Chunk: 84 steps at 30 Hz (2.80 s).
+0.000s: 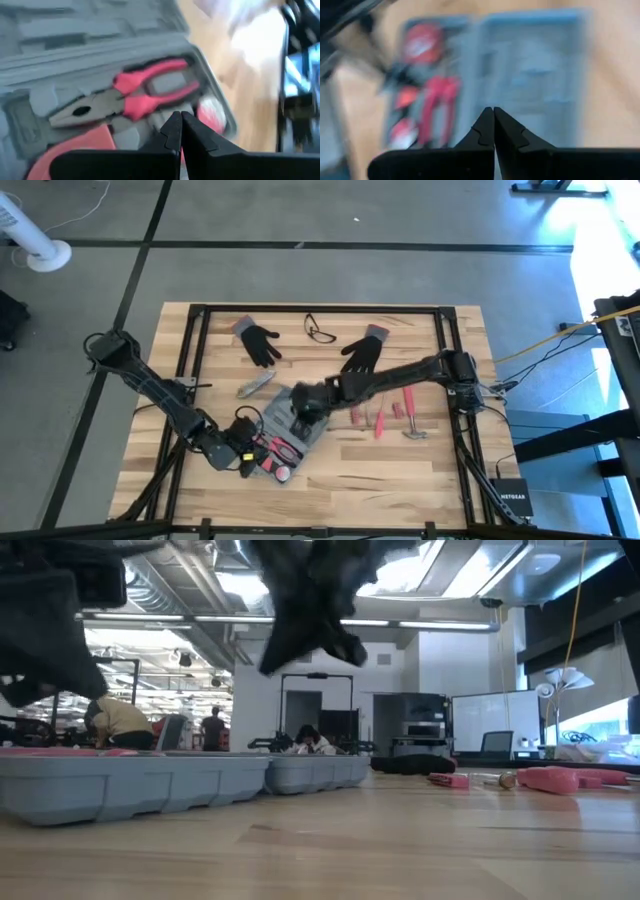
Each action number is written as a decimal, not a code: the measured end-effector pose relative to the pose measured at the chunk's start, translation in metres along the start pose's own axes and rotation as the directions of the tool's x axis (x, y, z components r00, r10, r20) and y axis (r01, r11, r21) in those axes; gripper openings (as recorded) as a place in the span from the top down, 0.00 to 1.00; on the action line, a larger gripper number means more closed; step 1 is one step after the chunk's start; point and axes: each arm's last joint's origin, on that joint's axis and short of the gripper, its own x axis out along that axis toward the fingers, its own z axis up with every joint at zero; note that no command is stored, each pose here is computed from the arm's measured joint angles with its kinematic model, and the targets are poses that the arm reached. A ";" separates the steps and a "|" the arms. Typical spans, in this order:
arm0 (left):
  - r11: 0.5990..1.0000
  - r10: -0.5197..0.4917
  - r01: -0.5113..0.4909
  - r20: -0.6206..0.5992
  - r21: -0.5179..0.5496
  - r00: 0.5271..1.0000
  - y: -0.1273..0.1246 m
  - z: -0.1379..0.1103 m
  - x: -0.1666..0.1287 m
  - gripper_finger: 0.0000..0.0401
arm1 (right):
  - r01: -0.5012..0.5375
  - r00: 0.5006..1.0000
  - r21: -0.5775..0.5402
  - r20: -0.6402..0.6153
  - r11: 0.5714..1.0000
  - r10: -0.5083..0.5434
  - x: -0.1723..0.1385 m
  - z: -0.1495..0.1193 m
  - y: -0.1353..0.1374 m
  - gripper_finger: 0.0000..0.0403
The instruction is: Prefit tool cases
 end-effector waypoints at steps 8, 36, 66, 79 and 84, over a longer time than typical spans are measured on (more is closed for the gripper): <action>0.980 0.191 -0.184 -0.118 0.070 0.974 0.020 -0.018 -0.021 1.00 | -0.113 0.993 -0.057 0.034 0.992 0.115 0.017 -0.025 0.041 1.00; 0.899 0.286 -0.329 -0.180 -0.289 0.941 0.044 -0.007 0.001 1.00 | -0.073 0.996 -0.021 -0.056 0.997 0.072 0.046 -0.047 0.041 0.97; 0.935 0.231 -0.248 -0.094 -0.253 0.968 0.008 -0.019 0.049 1.00 | 0.027 0.997 -0.133 -0.072 0.991 -0.037 0.065 -0.077 0.051 0.54; 0.952 0.194 -0.171 -0.070 0.254 0.978 -0.018 -0.014 0.044 1.00 | 0.017 0.991 -0.156 -0.126 0.988 -0.037 0.075 -0.103 0.063 0.54; 0.937 0.148 -0.120 -0.061 0.328 0.987 -0.031 -0.013 0.042 1.00 | 0.060 0.992 -0.126 -0.102 0.990 -0.073 0.077 -0.105 0.062 0.54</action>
